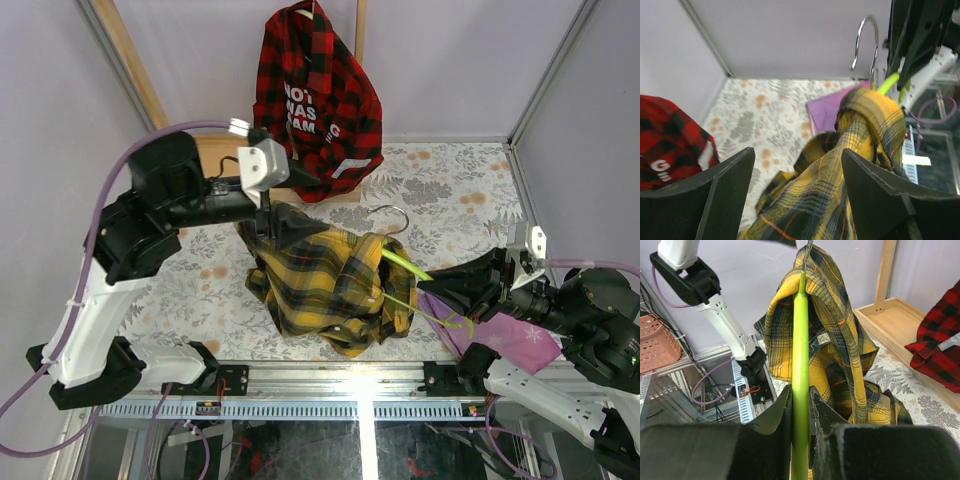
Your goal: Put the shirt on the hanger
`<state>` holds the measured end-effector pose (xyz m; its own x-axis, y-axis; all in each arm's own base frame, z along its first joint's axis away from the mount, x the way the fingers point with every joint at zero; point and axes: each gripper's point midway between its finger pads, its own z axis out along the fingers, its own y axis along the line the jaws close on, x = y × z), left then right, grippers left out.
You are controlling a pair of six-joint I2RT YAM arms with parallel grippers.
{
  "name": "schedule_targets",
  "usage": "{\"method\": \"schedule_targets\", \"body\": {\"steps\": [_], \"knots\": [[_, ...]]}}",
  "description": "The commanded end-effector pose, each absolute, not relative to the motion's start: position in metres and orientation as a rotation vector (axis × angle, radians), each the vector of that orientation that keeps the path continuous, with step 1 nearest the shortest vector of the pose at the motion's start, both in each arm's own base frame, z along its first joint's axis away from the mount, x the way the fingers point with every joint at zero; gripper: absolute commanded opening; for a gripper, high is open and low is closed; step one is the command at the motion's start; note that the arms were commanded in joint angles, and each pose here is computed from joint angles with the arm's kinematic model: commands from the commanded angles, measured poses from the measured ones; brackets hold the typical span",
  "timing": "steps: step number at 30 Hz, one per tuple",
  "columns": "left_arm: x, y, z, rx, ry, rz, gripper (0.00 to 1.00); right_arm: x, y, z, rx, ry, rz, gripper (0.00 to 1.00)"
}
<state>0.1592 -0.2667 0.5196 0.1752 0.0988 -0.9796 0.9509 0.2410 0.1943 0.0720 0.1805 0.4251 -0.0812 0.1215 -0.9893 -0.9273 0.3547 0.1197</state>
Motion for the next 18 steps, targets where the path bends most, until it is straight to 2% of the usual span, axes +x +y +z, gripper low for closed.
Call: {"method": "schedule_targets", "body": {"steps": [1,9,18], "knots": [[0.134,-0.271,0.479,1.302,1.323,-0.990,0.66,0.053,0.175,0.469,-0.833,1.164,1.095,0.00],[0.121,-0.272,0.458,1.359,1.376,-1.074,0.62,0.052,0.182,0.462,-0.875,1.183,1.115,0.00],[0.119,-0.273,0.449,1.357,1.414,-1.101,0.63,0.061,0.181,0.457,-0.846,1.211,1.076,0.00]]}}
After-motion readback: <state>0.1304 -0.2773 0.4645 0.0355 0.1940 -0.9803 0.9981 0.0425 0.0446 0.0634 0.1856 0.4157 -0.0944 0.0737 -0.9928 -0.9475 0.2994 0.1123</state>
